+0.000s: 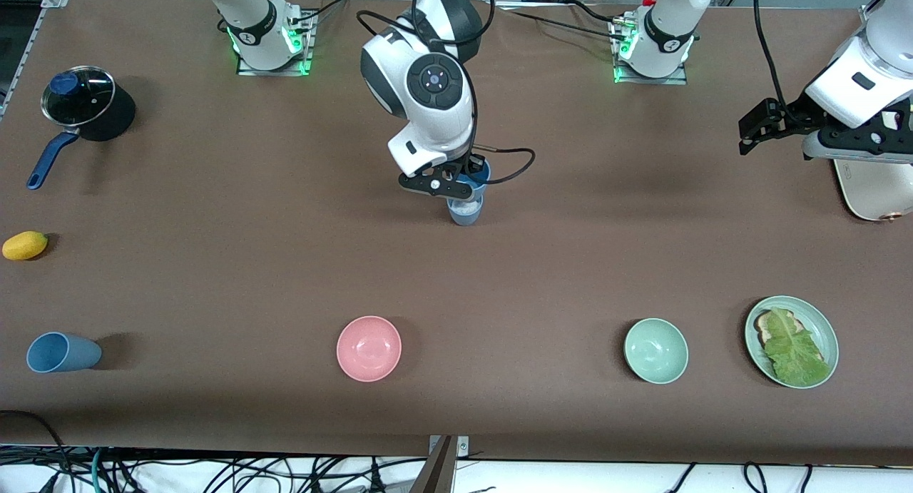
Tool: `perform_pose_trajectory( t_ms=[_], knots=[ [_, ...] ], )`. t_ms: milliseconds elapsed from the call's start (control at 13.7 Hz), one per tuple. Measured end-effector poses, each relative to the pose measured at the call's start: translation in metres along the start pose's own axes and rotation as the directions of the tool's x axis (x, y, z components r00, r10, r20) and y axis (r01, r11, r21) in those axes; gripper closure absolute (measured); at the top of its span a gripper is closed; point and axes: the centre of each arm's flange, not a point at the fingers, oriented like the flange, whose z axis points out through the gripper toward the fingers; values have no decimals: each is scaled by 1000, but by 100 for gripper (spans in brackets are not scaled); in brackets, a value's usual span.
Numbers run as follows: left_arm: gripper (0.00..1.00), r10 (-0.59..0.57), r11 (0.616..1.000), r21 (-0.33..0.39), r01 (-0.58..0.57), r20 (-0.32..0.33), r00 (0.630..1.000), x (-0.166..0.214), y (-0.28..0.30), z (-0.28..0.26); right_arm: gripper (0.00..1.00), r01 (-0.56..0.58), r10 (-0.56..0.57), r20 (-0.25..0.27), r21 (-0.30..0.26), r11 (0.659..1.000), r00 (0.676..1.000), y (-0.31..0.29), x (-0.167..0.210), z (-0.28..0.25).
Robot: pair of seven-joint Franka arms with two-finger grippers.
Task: Stack blue cups with both arms
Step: 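Lower the empty blue cup onto the tissue cup and open the right gripper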
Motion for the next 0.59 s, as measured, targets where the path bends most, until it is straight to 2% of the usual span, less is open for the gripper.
perform_pose_trajectory(
  t_ms=[585],
  knots=[
    [0,-5,1000,0,5,9,1000,-1,-3,1,95,5,-5,3,-7,1000,1000,-1,-4,9]
  ],
)
